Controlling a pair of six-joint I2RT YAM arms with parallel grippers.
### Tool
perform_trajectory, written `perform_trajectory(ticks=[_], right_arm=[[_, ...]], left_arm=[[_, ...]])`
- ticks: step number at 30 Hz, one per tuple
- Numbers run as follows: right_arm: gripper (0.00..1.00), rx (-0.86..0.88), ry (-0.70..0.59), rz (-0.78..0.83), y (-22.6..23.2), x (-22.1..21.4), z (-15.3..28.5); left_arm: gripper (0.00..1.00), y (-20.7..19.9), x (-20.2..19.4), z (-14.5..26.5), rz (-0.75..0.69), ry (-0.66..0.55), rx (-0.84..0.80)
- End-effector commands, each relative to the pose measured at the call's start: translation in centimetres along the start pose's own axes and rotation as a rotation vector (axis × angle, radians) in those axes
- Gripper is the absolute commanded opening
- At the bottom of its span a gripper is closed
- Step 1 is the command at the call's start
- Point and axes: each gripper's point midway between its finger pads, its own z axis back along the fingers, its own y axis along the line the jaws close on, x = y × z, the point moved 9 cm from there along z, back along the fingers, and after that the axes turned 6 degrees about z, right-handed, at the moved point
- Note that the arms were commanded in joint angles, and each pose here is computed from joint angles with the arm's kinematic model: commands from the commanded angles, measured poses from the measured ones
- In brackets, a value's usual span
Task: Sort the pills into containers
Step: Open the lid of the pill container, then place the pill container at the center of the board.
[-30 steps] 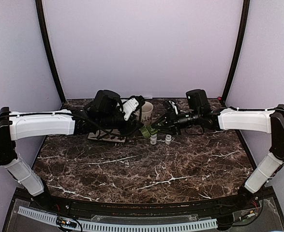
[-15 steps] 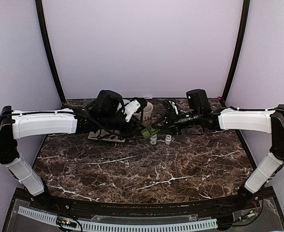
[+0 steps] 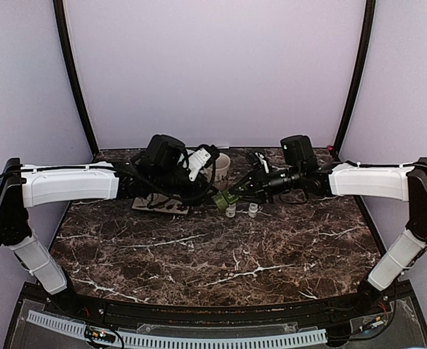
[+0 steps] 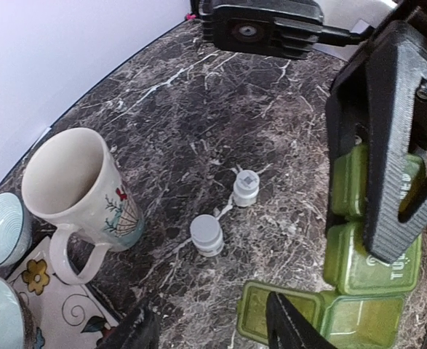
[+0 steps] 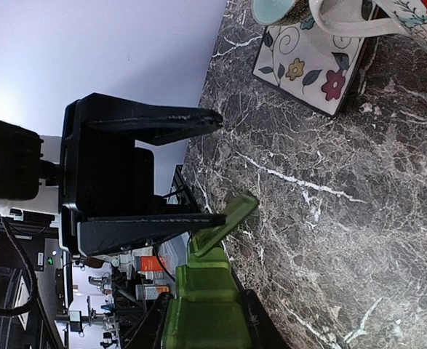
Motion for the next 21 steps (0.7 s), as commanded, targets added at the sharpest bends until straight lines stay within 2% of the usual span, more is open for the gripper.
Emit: perform_trajectory(ticks=[1,10,17,21], right_arm=[[0.0,-0.011,-0.06,0.06,0.6,0.1,1.2],[0.0,-0.09,-0.128,0.023,-1.2,-1.0,2.9],[0.0,-0.157,-0.277,-0.073,-4.4,-2.2,5.6],[0.0,-0.169,-0.299,-0.12,-6.3,-3.6,5.9]], left_arm=[[0.56,1.2,1.9,2.1,0.039,-0.101,0.13],[0.6,2.1,3.1,4.0,0.067,-0.221,0.25],[0.6,2.1,2.3,4.2,0.077,-0.22,0.254],[0.6,2.1,1.6,4.3,0.091,-0.213,0.252]])
